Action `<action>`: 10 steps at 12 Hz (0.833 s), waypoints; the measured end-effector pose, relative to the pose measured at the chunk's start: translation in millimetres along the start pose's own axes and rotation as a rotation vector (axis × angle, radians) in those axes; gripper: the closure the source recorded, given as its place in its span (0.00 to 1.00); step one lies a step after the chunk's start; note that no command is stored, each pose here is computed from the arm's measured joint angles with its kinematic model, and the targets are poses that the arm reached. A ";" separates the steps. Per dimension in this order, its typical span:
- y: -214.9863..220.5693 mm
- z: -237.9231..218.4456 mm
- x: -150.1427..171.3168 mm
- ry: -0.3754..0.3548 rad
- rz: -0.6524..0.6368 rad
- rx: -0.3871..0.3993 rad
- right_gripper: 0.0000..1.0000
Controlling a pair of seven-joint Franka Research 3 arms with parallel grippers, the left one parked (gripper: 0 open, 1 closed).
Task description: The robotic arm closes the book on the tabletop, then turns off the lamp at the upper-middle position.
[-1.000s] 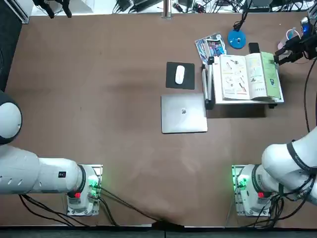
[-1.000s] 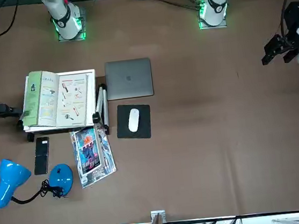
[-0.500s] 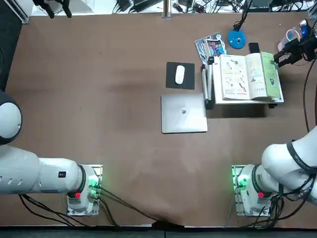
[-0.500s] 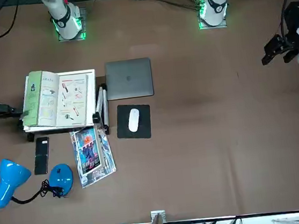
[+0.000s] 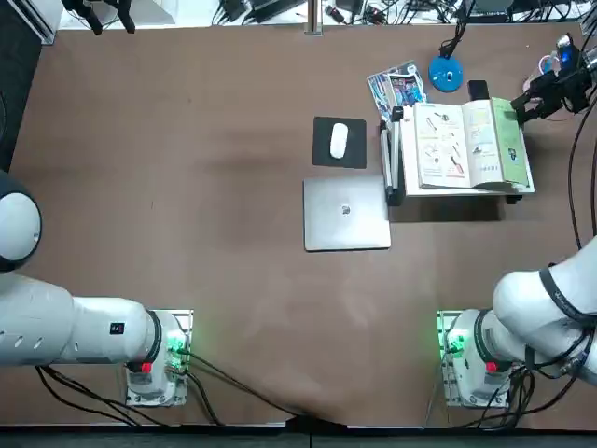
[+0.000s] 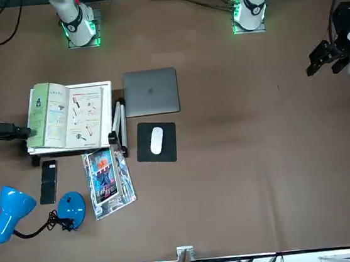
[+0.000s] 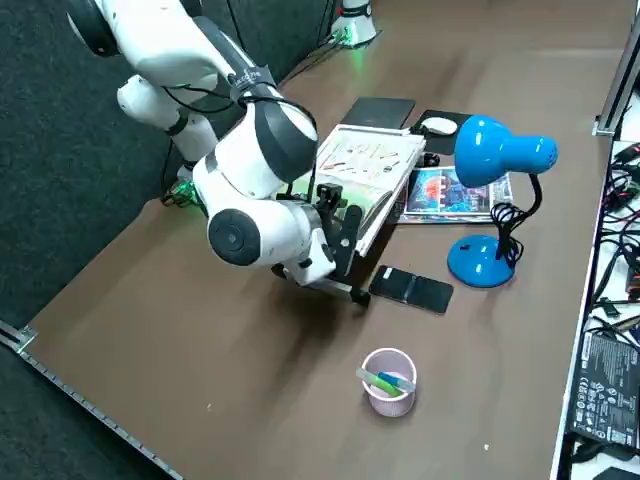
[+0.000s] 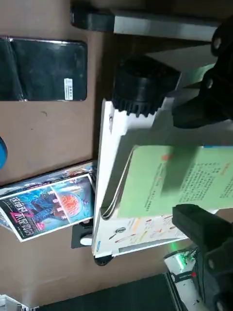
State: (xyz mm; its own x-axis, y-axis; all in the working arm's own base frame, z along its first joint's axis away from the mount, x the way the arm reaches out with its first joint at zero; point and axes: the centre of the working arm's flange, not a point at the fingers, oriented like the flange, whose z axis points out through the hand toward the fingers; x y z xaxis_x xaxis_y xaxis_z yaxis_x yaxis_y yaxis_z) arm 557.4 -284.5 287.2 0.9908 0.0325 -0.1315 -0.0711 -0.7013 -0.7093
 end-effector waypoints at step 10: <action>-11.9 25.3 10.6 -0.008 -0.010 0.052 0.29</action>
State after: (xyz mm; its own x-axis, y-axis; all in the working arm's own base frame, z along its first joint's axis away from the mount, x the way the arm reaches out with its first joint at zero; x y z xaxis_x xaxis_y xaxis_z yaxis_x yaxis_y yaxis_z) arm 565.8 -257.8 276.7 0.9905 0.0452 -0.1297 -0.0674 -0.6628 -0.7458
